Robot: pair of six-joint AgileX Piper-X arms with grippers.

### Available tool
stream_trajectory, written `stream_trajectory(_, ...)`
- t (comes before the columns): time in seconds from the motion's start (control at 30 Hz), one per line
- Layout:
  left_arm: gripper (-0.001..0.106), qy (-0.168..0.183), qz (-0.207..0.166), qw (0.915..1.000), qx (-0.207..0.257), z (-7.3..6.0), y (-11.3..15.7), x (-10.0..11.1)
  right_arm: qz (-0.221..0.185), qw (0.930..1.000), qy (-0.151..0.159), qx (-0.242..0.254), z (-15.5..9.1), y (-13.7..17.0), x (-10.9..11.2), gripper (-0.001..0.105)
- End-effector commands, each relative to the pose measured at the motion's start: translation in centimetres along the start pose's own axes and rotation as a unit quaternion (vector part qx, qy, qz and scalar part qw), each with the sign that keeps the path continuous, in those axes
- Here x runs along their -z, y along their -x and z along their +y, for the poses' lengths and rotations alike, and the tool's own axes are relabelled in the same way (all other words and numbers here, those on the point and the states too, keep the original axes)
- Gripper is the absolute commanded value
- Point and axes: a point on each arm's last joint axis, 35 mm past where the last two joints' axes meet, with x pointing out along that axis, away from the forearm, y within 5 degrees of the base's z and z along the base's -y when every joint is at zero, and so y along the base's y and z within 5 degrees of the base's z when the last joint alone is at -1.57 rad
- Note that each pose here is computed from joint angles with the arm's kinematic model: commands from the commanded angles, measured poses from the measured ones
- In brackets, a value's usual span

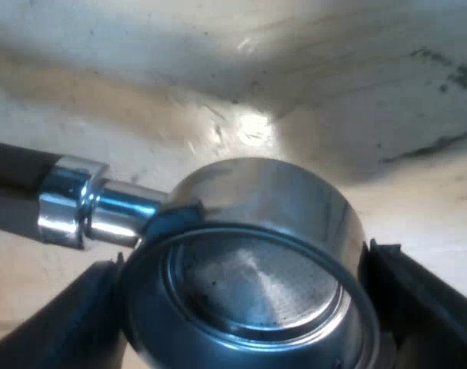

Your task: Put the handle in the coffee machine

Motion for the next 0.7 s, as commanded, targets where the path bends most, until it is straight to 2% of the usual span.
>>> stream_trajectory(0.03,0.079,-0.024,-0.001,0.9997,0.001,-0.1,0.1,-0.2,0.010,0.9948,0.101,-0.015,0.3,1.7,-0.6,0.000)
stream_trajectory(0.1,0.078,-0.038,-0.001,0.9993,0.001,-0.1,0.1,-0.2,0.020,0.9898,0.140,-0.017,0.4,2.6,-1.0,0.000)
stream_trajectory(0.17,0.076,-0.040,-0.001,0.9992,0.001,-0.1,0.1,-0.2,0.025,0.9864,0.162,-0.013,0.4,3.3,-1.2,0.000)
stream_trajectory(0.2,0.075,-0.041,-0.001,0.9992,0.002,0.0,0.0,-0.1,0.027,0.9825,0.184,-0.012,0.5,3.7,-1.2,0.000)
stream_trajectory(0.3,0.075,-0.043,0.003,0.9990,0.009,0.2,-0.3,-0.1,0.031,0.9752,0.219,-0.010,0.8,4.5,-1.3,0.000)
stream_trajectory(0.4,0.075,-0.041,0.011,0.9989,0.020,0.4,-0.7,0.0,0.030,0.9748,0.221,-0.012,1.0,4.9,-1.3,0.000)
stream_trajectory(0.47,0.076,-0.042,0.016,0.9986,0.030,0.4,-0.9,0.1,0.037,0.9715,0.233,-0.025,1.1,5.0,-1.3,0.000)
stream_trajectory(0.53,0.076,-0.054,0.025,0.9970,0.050,0.0,-1.4,0.0,0.040,0.9712,0.233,-0.030,1.2,5.0,-1.3,0.000)
stream_trajectory(0.7,0.076,-0.071,0.040,0.9956,0.047,-0.3,-2.1,-0.4,0.049,0.9711,0.231,-0.032,1.1,5.0,-1.1,0.000)
